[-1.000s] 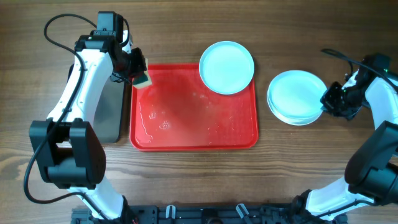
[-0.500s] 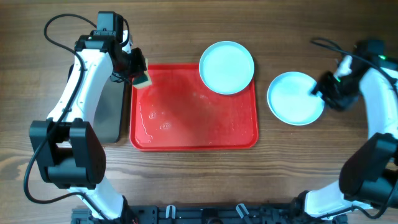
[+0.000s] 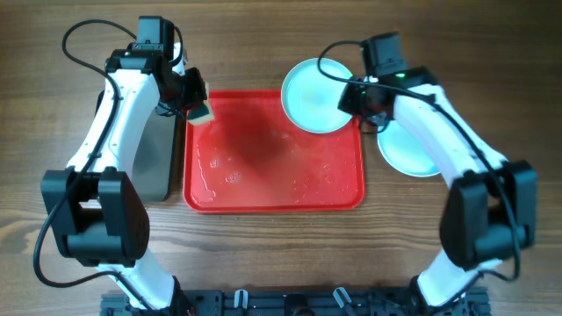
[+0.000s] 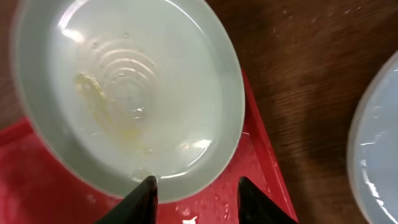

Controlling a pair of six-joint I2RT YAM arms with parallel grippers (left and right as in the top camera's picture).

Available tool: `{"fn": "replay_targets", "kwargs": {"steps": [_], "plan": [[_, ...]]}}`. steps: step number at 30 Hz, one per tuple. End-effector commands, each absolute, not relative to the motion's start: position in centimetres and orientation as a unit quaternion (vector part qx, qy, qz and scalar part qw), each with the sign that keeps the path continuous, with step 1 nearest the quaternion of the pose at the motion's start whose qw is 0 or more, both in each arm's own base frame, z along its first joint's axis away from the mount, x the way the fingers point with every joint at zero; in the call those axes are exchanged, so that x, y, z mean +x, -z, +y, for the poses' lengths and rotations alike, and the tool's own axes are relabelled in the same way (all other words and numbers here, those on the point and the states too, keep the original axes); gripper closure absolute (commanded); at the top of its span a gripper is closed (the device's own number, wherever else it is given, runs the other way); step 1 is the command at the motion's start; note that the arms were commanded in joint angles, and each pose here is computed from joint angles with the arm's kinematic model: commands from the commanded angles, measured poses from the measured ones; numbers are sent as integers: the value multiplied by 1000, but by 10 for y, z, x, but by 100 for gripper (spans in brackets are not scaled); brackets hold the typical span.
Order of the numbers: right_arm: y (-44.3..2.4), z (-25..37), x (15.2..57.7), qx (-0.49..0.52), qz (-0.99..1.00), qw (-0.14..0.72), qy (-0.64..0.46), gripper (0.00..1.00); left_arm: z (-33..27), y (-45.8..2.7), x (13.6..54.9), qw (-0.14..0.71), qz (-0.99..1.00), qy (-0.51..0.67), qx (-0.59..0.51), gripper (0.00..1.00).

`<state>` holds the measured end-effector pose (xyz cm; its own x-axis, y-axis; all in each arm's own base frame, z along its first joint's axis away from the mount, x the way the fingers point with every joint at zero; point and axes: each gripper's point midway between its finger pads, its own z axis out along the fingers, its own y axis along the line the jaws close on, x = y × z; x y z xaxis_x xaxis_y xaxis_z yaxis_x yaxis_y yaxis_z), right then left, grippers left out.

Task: Clean dirty plates on tray and stack at the side
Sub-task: 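Grip the remaining light-blue plate with the right gripper, pull it center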

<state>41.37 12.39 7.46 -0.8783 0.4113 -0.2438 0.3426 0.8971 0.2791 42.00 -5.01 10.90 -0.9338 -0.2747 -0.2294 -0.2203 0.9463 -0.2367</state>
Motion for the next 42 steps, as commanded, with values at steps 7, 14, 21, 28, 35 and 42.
{"fn": "replay_targets", "kwargs": {"steps": [7,14,21,28,35,42], "plan": [[-4,121,404,208,972,91,-62,74,-48,-117,424,142,975,110,-133,96],[-2,131,387,135,986,55,-78,96,-48,-117,424,142,975,110,-133,96],[-3,171,331,28,994,-36,-96,96,-48,-117,424,142,975,110,-133,96],[-32,207,332,-134,984,-16,-113,61,-48,-118,425,144,974,111,-133,96],[-45,221,391,-290,945,118,-95,52,-48,-118,425,144,974,111,-133,96],[-10,224,396,-328,934,105,-91,58,-48,-117,425,143,975,111,-133,96]]}}
